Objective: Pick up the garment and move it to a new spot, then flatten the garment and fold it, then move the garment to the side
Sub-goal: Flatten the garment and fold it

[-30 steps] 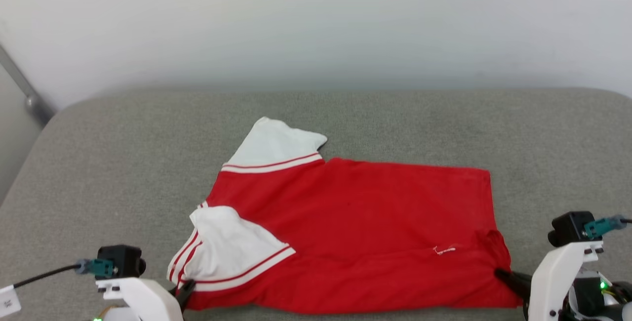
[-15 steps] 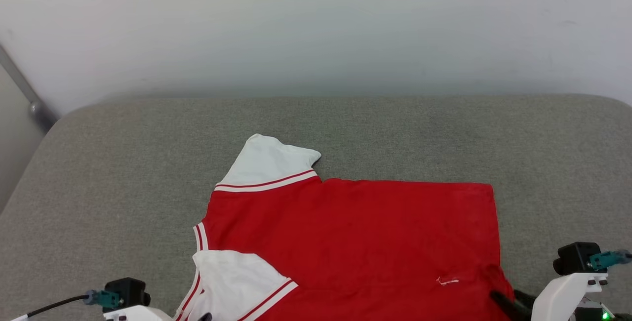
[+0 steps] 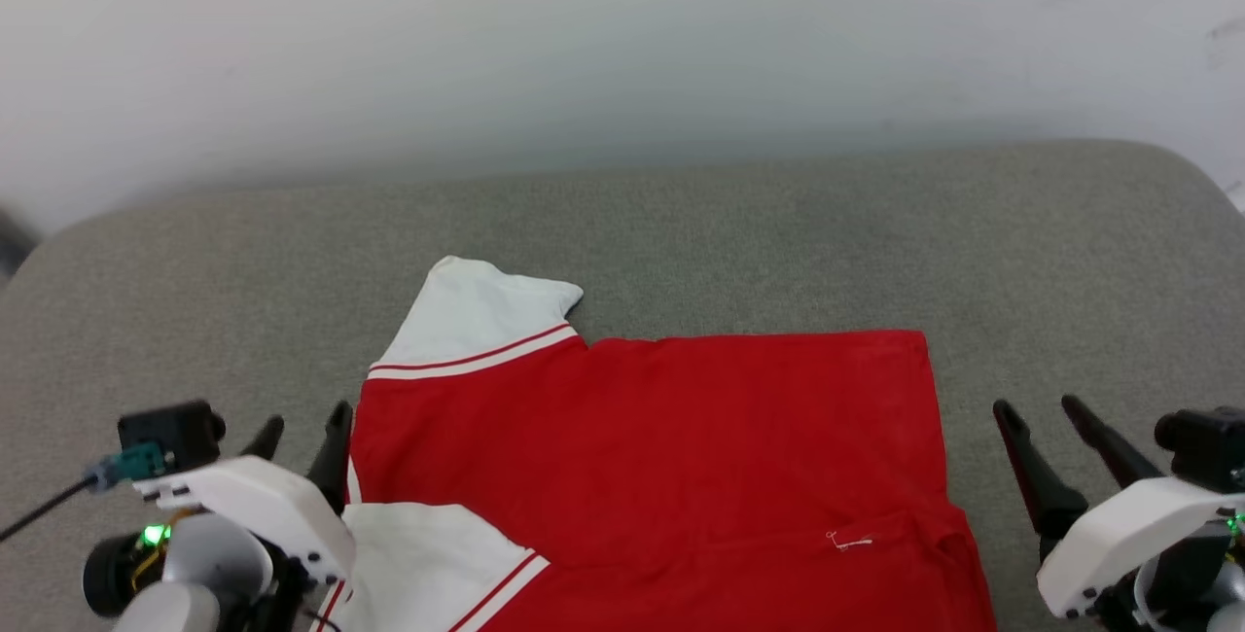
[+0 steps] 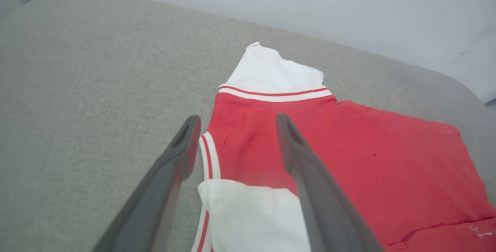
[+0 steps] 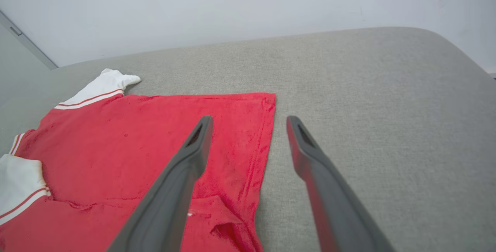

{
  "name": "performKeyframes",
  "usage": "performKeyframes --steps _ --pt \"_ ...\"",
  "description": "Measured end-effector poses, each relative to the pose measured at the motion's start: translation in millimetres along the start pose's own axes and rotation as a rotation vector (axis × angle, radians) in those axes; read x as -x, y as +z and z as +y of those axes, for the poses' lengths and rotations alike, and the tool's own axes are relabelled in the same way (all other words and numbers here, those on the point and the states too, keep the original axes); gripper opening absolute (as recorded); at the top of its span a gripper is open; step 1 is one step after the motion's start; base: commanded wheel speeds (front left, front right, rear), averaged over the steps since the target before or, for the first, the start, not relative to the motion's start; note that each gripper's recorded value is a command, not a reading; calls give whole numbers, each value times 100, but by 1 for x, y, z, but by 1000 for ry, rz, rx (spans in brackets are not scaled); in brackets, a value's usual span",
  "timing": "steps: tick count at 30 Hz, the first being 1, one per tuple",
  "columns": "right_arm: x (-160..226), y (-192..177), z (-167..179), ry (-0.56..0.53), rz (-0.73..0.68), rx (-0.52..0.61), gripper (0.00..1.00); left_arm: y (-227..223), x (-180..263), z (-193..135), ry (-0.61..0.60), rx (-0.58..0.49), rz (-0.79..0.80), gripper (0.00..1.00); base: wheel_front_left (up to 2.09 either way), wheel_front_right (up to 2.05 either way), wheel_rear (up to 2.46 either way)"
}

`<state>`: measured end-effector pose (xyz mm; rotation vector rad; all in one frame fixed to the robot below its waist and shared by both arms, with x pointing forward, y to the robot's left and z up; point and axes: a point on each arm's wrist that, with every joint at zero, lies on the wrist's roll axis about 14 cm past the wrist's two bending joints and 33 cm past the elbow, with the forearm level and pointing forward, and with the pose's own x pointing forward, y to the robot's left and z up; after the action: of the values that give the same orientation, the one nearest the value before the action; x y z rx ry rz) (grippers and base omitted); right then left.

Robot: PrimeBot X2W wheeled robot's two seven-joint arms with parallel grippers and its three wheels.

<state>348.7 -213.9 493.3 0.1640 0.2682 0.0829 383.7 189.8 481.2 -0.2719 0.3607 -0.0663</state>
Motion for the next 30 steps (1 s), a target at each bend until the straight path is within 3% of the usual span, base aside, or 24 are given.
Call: performKeyframes --steps 7,14,22,30 --pt "-21 54 2 -15 -210 56 100 53 -56 -20 -56 -53 -120 100 0 0 0" --pt "-48 63 -3 -32 -255 99 100 64 -127 -31 -110 -85 -56 100 0 0 0" --pt "-64 47 -23 -90 -213 126 100 36 -190 -31 -175 -147 225 100 0 0 0" --pt "-70 25 -40 -143 -153 110 100 -12 -216 -13 -153 -220 584 100 0 0 0"
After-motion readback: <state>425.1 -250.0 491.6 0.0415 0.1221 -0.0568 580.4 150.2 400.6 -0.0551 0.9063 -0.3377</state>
